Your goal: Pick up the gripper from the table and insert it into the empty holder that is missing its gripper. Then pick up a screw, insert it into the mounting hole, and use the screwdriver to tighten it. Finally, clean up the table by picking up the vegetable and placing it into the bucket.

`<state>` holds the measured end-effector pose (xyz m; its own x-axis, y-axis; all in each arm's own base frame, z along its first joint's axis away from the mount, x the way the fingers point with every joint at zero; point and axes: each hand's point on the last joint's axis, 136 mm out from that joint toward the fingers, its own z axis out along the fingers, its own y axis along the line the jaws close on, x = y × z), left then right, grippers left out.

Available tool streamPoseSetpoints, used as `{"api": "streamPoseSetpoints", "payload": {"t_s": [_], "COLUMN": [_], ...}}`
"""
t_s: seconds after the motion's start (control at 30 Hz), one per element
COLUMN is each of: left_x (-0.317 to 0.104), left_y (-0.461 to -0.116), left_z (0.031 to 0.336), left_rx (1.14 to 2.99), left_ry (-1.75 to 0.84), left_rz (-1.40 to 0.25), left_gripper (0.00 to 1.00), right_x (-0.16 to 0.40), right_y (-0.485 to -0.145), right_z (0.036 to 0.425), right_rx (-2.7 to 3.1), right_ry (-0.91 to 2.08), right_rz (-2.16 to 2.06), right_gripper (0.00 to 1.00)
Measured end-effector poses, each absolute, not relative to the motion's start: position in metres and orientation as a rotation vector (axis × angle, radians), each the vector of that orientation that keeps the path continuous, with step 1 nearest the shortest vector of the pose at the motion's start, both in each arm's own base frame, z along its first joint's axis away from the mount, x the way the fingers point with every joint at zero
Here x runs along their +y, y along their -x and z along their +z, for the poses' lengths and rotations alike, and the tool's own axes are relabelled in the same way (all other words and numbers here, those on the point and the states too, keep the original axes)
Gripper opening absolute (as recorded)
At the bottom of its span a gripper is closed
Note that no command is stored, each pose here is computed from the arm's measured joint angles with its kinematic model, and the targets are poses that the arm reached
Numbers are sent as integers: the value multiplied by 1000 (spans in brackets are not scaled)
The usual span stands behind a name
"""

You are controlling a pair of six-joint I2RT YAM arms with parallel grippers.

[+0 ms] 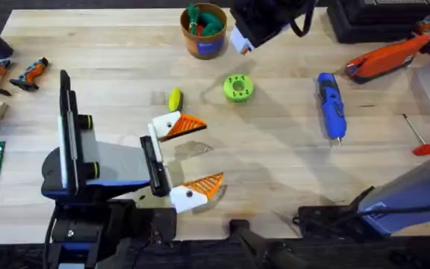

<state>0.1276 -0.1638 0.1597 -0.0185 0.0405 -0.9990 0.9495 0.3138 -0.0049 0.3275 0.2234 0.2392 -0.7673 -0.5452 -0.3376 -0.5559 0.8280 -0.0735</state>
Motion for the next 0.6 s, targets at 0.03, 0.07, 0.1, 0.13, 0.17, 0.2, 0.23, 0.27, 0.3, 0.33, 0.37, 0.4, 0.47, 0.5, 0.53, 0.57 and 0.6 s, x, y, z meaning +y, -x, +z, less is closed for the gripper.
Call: {"api": "streamPoseSetpoints", "payload": {"t_s": [0.03,0.07,0.1,0.13,0.17,0.2,0.23,0.27,0.3,0.33,0.37,0.4,0.47,0.5,0.53,0.57,0.6], "left_x": [-164,-164,-164,-164,-164,-164,-164,-164,-164,-164,-164,-164,-164,-164,-164,-164,-164], "left_y": [-128,-128,-128,-128,-128,-128,-128,-128,-128,-128,-128,-128,-128,-128,-128,-128,-128], "left_z": [160,160,160,160,160,160,160,160,160,160,160,160,160,160,160,160,160], "left_rx": [1384,1384,1383,1384,1383,1384,1383,1384,1383,1384,1384,1384,1384,1384,1384,1383,1383], "left_ry": [-994,-994,-994,-994,-994,-994,-994,-994,-994,-994,-994,-994,-994,-994,-994,-994,-994], "left_rz": [-958,-959,-958,-958,-958,-959,-958,-958,-958,-959,-958,-959,-958,-959,-959,-958,-958], "left_gripper": [985,985,985,985,985,985,985,985,985,985,985,985,985,985,985,985,985], "right_x": [229,234,242,249,258,265,273,279,284,290,294,297,305,308,311,314,316], "right_y": [-322,-317,-310,-305,-298,-292,-286,-280,-274,-266,-259,-252,-236,-229,-224,-217,-211], "right_z": [244,249,255,261,267,272,276,280,282,283,283,283,282,281,281,280,280], "right_rx": [2653,2638,2620,2602,2577,2555,2535,2519,2506,2493,2485,2479,2468,2461,2455,2449,2445], "right_ry": [860,896,933,967,1005,1036,1067,1094,1120,1156,1191,1224,1290,1321,1345,1370,1394], "right_rz": [56,73,101,127,157,177,200,214,227,238,243,246,254,256,259,263,264], "right_gripper": [7,7,7,7,7,7,7,7,7,7,7,7,7,7,7,7,7]}}
